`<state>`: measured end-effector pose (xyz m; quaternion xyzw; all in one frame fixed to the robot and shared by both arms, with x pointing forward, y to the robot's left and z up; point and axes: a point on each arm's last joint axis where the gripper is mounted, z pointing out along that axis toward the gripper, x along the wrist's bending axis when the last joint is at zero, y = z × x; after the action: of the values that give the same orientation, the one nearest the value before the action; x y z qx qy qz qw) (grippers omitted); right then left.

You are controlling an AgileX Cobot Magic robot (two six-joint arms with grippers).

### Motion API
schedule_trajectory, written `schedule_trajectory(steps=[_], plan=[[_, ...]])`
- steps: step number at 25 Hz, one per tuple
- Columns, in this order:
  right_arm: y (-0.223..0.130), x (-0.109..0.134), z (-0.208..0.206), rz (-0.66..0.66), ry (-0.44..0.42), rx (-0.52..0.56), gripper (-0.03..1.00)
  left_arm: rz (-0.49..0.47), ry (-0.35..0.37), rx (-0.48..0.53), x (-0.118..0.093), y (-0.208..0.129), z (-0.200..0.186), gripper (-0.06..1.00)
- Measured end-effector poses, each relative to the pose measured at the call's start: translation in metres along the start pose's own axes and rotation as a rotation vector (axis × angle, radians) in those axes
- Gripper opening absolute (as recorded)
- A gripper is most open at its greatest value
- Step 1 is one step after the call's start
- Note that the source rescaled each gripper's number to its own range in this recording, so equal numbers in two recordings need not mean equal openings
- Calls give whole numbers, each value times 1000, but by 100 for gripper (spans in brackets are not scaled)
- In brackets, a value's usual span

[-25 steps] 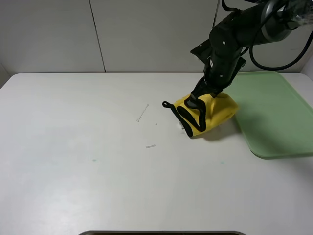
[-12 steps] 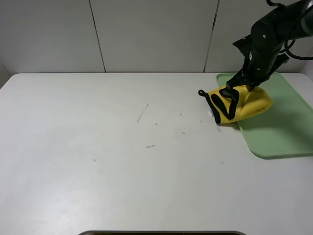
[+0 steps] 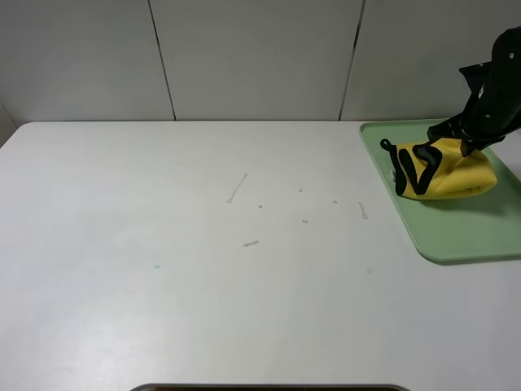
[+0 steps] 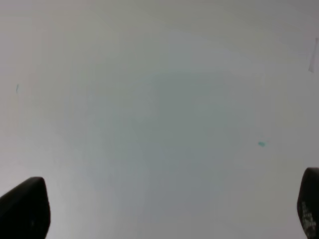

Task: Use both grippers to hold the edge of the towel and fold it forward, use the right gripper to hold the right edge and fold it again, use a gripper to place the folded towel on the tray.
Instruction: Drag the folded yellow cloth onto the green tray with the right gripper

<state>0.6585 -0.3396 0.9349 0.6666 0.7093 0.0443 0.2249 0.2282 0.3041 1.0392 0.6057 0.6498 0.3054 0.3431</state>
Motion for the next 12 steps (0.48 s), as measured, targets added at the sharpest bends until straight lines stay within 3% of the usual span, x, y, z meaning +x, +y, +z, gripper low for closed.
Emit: schedule_trajectory(steps=[10,11,12], plan=[[2,-2,4,14,9,-30,5,0,0,0,0,0,0,100],[2,-2,4,14,9,-31,7,0,0,0,0,0,0,100],[2,-2,4,14,9,-30,15,0,0,0,0,0,0,100]])
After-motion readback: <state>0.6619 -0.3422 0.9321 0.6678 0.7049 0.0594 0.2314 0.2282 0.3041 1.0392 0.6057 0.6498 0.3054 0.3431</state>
